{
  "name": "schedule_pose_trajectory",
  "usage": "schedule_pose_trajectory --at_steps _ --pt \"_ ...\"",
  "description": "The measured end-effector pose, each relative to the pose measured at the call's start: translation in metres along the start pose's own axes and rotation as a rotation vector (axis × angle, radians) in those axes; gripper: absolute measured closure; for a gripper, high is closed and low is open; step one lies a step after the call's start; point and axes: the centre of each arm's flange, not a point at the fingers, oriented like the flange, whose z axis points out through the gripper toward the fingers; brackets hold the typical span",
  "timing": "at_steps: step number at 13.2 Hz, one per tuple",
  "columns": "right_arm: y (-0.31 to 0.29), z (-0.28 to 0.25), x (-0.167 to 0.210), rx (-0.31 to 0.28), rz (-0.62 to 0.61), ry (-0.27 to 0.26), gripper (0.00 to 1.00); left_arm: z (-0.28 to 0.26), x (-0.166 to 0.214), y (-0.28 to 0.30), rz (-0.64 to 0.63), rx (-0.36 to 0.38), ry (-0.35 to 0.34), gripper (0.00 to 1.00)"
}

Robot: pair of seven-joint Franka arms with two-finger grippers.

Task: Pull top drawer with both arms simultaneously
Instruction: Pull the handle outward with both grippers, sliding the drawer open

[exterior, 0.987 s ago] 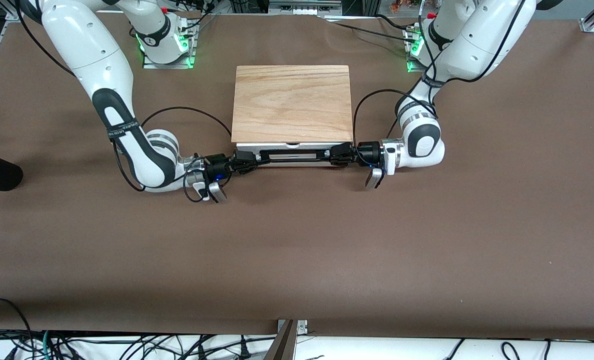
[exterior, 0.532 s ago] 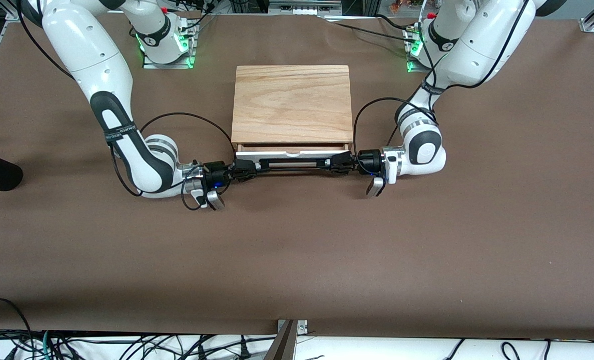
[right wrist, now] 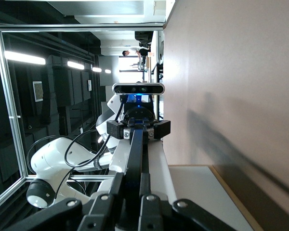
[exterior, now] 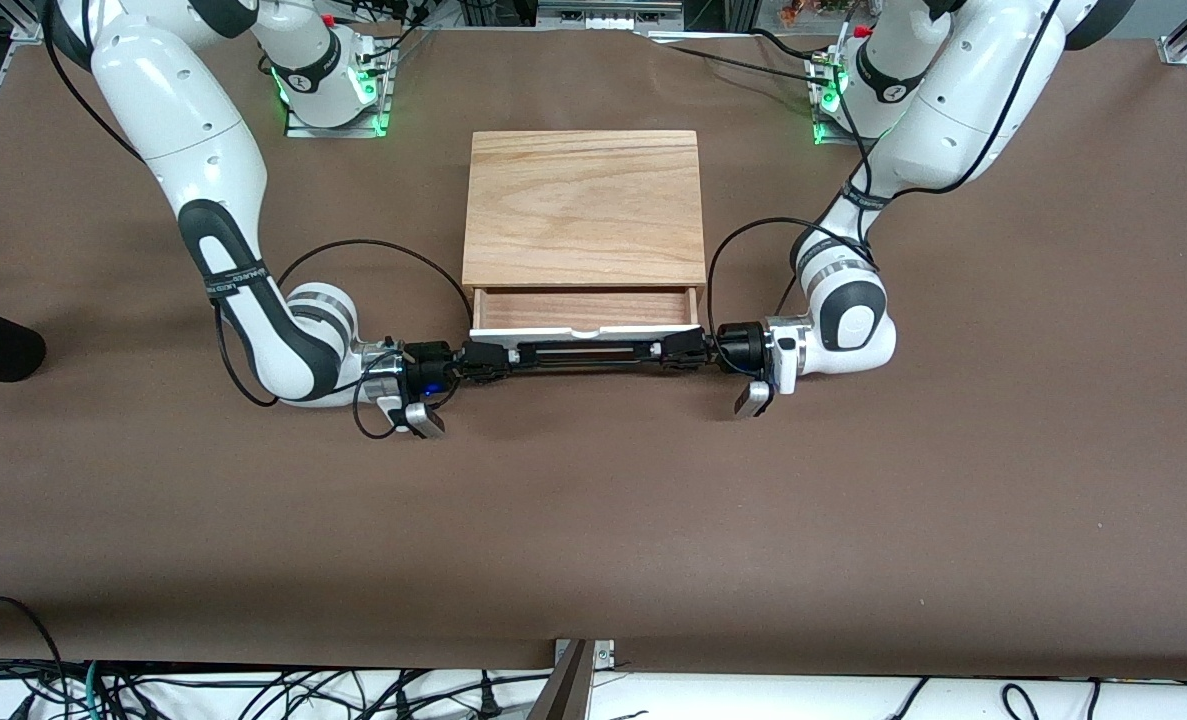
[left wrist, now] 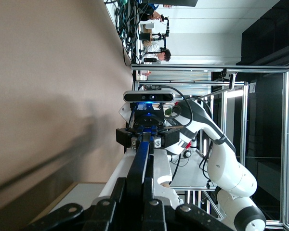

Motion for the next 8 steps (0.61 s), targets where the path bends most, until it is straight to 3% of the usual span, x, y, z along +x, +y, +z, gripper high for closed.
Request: schedule_pose_trajectory --at_steps 8 --pt "-0.001 -0.002 0.025 0.010 -0.019 0.028 0.83 0.001 0.028 0.002 0.007 -0.002 0.010 0.81"
